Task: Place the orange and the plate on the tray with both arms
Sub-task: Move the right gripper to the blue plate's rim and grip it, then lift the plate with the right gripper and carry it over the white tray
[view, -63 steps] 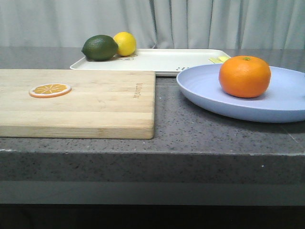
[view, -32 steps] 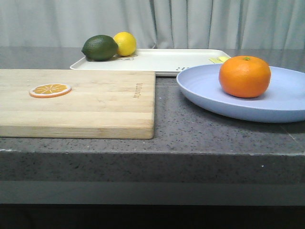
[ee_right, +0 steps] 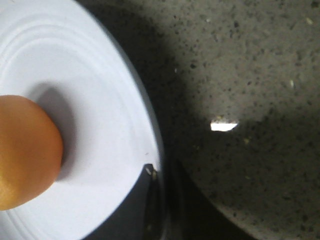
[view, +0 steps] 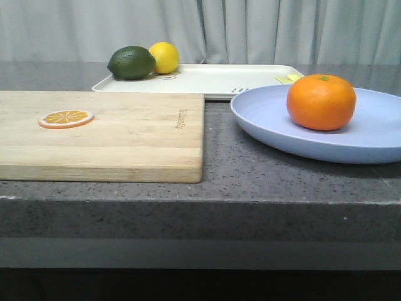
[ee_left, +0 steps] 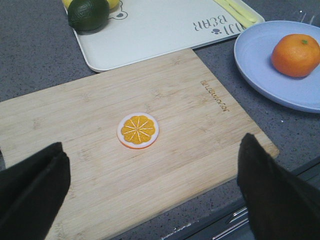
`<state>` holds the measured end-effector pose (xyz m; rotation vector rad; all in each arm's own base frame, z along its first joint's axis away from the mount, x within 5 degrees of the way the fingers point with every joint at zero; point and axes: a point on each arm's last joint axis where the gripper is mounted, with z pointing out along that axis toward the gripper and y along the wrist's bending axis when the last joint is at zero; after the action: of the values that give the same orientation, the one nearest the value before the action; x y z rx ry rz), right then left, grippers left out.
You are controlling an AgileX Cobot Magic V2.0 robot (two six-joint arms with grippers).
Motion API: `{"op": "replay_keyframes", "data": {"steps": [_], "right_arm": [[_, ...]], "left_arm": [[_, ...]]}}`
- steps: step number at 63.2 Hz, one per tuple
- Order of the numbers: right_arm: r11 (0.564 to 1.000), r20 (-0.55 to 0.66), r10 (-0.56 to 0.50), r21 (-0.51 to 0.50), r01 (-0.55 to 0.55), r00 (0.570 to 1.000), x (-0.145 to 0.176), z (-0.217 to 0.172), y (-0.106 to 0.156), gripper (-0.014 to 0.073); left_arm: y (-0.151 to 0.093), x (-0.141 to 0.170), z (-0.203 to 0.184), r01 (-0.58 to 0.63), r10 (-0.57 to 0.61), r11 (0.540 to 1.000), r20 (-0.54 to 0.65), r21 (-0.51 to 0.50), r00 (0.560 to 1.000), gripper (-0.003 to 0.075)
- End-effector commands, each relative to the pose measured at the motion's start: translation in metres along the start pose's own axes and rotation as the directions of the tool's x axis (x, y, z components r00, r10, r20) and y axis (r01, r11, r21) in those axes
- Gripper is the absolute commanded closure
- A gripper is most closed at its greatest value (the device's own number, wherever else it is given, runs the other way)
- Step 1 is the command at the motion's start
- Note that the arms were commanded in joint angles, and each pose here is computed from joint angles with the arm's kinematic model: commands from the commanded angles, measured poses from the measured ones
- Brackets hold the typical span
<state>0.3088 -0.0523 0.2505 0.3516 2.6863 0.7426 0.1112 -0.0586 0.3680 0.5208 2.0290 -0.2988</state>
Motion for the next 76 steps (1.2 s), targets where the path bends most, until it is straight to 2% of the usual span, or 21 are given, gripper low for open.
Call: {"op": "replay_keyframes", "data": {"steps": [1, 29, 41, 52, 67, 76], "right_arm": [[0.999, 0.061, 0.000, -0.052, 0.003, 0.998, -0.005, -0.017, 0.014, 0.0663], [0.998, 0.053, 0.002, -0.063, 0.002, 0.999, -0.004, -0.017, 0.015, 0.0654], [0.986, 0.022, 0.040, -0.164, -0.036, 0.999, -0.001, -0.020, 0.026, 0.0654], [0.984, 0.032, 0.070, -0.168, -0.063, 0.997, -0.002, -0.015, 0.034, 0.0654], [0.986, 0.092, 0.024, -0.167, -0.008, 0.995, -0.018, -0.023, 0.072, 0.0654], [0.993, 0.146, -0.003, -0.120, 0.021, 0.989, -0.037, -0.032, 0.101, 0.0654]], "left_arm": [[0.000, -0.013, -0.005, 0.011, -0.011, 1.000, 0.096, -0.002, 0.995, 0.0060], [0.000, -0.013, -0.005, 0.011, -0.011, 1.000, 0.100, -0.002, 0.995, 0.0060], [0.000, -0.013, -0.005, 0.011, -0.011, 1.000, 0.100, -0.002, 0.995, 0.0060], [0.000, -0.013, -0.005, 0.011, -0.011, 1.000, 0.100, -0.002, 0.995, 0.0060], [0.000, -0.013, -0.005, 0.011, -0.011, 1.000, 0.100, -0.002, 0.995, 0.0060], [0.000, -0.013, -0.005, 0.011, -0.011, 1.000, 0.100, -0.002, 0.995, 0.0060]]}}
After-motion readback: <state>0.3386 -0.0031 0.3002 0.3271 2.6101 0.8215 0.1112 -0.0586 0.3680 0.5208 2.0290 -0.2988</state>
